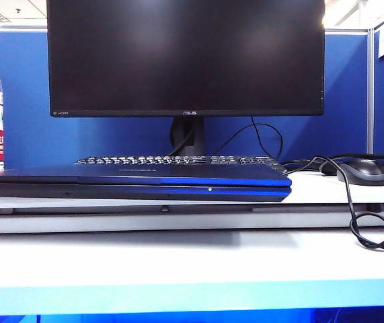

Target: Close the lid of the black laptop.

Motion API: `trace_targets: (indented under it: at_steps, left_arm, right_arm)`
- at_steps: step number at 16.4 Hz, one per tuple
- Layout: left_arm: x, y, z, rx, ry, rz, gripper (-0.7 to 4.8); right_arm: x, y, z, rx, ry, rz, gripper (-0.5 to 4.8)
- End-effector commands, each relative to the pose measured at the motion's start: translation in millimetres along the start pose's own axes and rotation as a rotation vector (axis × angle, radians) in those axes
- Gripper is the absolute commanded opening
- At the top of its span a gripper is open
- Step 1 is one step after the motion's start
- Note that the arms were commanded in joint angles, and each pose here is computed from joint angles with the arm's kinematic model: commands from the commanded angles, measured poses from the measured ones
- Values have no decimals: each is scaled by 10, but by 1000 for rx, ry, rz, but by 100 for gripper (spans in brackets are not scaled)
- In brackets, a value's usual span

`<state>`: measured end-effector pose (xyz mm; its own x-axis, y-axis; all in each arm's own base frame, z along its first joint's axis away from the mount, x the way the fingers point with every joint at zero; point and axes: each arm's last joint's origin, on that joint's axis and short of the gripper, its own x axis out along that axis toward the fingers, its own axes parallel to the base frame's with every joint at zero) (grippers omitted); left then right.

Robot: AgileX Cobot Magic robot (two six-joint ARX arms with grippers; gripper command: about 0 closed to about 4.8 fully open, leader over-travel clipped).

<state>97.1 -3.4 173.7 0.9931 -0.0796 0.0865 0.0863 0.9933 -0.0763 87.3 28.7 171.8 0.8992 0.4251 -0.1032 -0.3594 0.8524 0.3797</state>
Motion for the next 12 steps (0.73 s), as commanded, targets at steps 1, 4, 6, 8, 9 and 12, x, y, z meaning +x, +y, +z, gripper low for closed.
trace_targets:
  at_steps: [1,4,6,8,9,12]
  left_arm:
    - [-2,-1,7,4,-7,-3,-5]
    - [-2,-1,7,4,-7,-3,-5]
    - [-1,-1,5,4,-5,-3,-5]
    - [-1,-1,4,4,-4,-3,-5]
    - [-1,-1,4,4,-4,-3,-5]
    - [-1,-1,3,4,-4,-3,-5]
  right_arm:
    - [-2,8,18,-5,-17,8,-6]
    - [0,-14,7,-63,-16,-18,-7]
    - [-5,-48,-17,-31,17,-29,-6]
    - [-13,-123,-4,-108,-12,-114,-6]
    - [-15,-180,-2,-121,-43,-177,-6]
    - [-23,-350,-42,-187,-104,-378,-7]
